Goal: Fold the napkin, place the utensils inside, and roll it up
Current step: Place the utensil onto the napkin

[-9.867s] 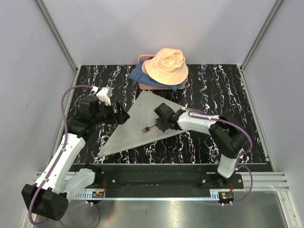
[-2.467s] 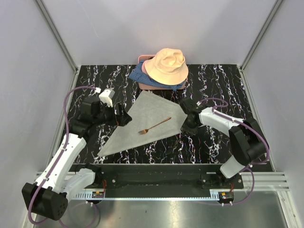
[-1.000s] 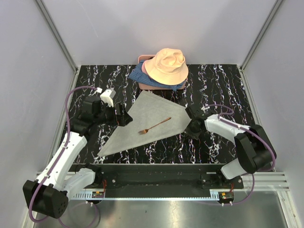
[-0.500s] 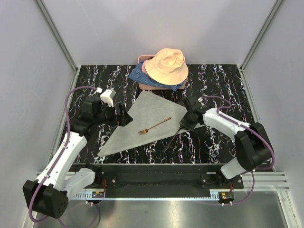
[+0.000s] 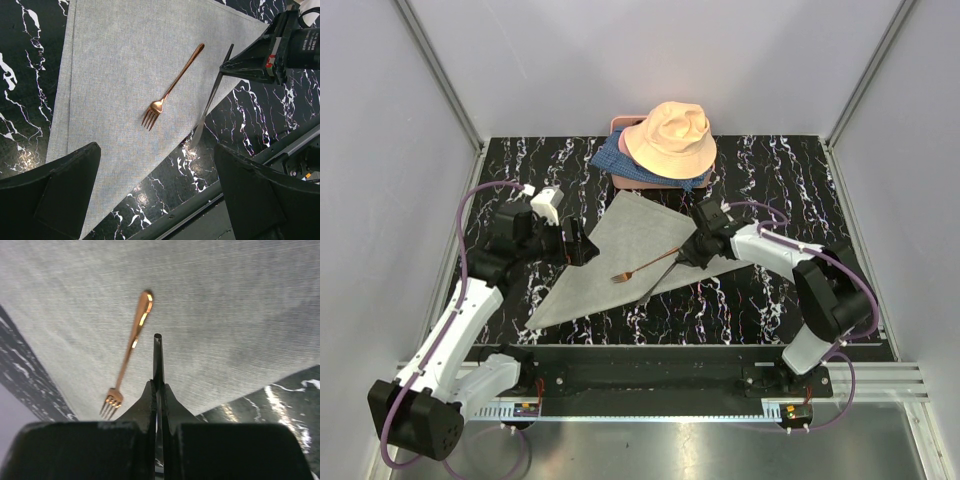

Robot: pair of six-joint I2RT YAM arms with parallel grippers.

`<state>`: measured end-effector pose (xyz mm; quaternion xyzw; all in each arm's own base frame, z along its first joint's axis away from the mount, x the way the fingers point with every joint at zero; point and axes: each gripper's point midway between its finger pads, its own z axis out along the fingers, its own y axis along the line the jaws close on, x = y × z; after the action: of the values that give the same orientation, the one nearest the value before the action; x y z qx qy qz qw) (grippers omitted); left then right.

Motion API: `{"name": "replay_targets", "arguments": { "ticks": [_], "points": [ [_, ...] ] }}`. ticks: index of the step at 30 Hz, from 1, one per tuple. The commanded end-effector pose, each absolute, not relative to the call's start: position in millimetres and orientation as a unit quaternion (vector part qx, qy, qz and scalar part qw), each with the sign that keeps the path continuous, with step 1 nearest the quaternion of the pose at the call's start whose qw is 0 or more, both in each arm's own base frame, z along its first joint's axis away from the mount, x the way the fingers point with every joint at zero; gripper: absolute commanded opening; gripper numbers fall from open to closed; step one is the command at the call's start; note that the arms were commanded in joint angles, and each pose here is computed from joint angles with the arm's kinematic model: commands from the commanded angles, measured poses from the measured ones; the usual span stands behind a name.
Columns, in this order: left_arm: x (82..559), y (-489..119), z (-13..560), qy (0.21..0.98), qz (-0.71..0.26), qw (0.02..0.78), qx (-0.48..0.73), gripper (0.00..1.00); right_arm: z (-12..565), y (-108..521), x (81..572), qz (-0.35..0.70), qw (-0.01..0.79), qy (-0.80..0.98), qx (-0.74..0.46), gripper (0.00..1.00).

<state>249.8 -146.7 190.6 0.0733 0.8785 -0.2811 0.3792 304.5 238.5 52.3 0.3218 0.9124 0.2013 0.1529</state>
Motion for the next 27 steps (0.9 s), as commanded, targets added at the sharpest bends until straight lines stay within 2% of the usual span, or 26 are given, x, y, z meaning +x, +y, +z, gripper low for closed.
{"name": "replay_targets", "arguments": {
  "ticks": [1, 27],
  "points": [
    [250.9, -148.7, 202.8, 0.865, -0.292, 0.4, 0.081, 0.99, 74.6, 266.7, 323.5, 0.272, 0.164, 0.88, 0.353, 0.0],
    [248.6, -148.4, 208.3, 0.86, -0.289, 0.412, 0.085, 0.99, 46.1, 276.5, 296.2, 0.255, 0.164, 0.843, 0.445, 0.0]
  ]
}}
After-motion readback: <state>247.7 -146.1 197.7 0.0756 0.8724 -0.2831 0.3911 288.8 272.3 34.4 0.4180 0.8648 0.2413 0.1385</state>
